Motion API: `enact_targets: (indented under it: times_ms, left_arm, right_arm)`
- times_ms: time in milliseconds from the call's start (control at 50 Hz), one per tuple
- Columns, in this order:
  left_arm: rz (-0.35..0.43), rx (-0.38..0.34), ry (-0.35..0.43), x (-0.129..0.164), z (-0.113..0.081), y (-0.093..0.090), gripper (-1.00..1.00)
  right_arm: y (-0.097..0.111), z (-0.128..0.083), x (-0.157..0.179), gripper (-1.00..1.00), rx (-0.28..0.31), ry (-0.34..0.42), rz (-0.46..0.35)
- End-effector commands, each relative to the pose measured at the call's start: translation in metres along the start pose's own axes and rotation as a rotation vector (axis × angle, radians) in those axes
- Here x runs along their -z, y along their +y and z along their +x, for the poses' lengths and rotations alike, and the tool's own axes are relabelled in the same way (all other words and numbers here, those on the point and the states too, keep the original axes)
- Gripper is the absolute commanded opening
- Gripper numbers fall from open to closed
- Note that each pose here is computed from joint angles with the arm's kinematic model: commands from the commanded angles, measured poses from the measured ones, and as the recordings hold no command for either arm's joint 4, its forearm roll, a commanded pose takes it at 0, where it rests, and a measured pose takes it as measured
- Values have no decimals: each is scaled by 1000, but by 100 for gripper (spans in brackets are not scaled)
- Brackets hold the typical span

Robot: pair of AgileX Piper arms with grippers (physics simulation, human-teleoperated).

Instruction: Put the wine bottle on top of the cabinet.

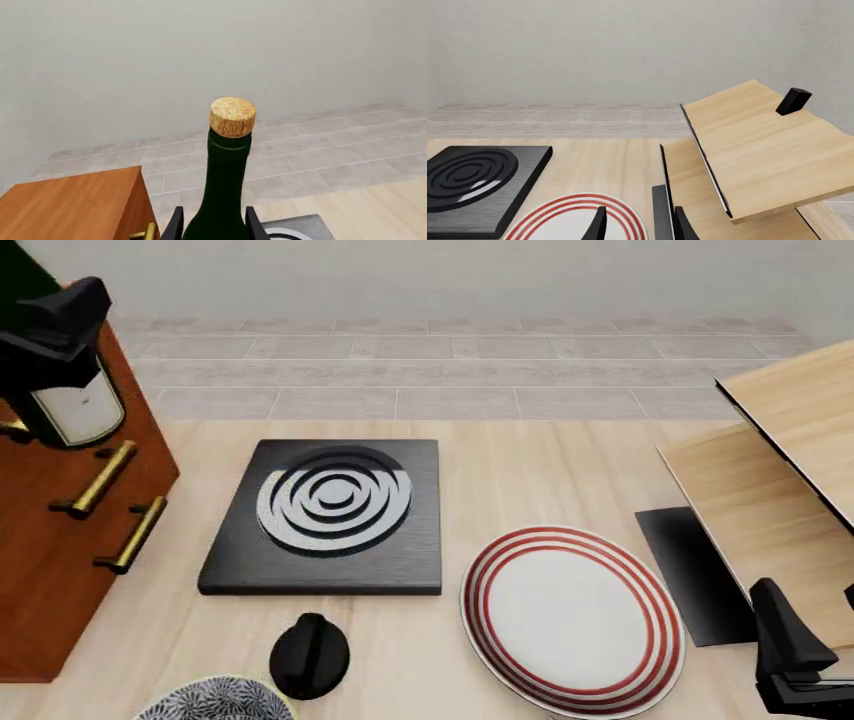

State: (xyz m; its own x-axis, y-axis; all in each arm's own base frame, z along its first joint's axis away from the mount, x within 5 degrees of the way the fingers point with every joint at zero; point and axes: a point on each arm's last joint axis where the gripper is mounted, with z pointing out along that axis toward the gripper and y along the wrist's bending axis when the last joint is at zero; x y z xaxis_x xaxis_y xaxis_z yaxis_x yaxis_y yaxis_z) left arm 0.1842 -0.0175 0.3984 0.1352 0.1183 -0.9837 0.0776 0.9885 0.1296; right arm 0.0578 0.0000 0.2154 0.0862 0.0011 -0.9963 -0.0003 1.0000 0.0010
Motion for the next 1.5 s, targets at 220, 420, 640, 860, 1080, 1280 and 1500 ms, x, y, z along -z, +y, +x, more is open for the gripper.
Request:
enact_targets:
  times_ms: [220,420,640,860,1080,1280,1500]
  left_arm:
    - [-141,-53,-24,-10,-36,31,-100]
    - [-201,-64,-32,-11,-47,44,-100]
    - [-252,-82,-24,-14,-45,55,-100]
    - [-303,-93,-24,-17,-40,66,-100]
    - [-357,-96,-13,-16,-30,77,-100]
    - [-398,-94,-1,-19,-17,87,-100]
    - [-449,-71,8,-20,-7,100,-100]
  right_arm:
    - [0,0,0,100,0,0,0]
    - [0,0,0,100,0,0,0]
    - [0,0,0,100,0,0,0]
    - [0,0,0,100,0,0,0]
    - [0,0,0,100,0,0,0]
    - [0,0,0,100,0,0,0]
    - [0,0,0,100,0,0,0]
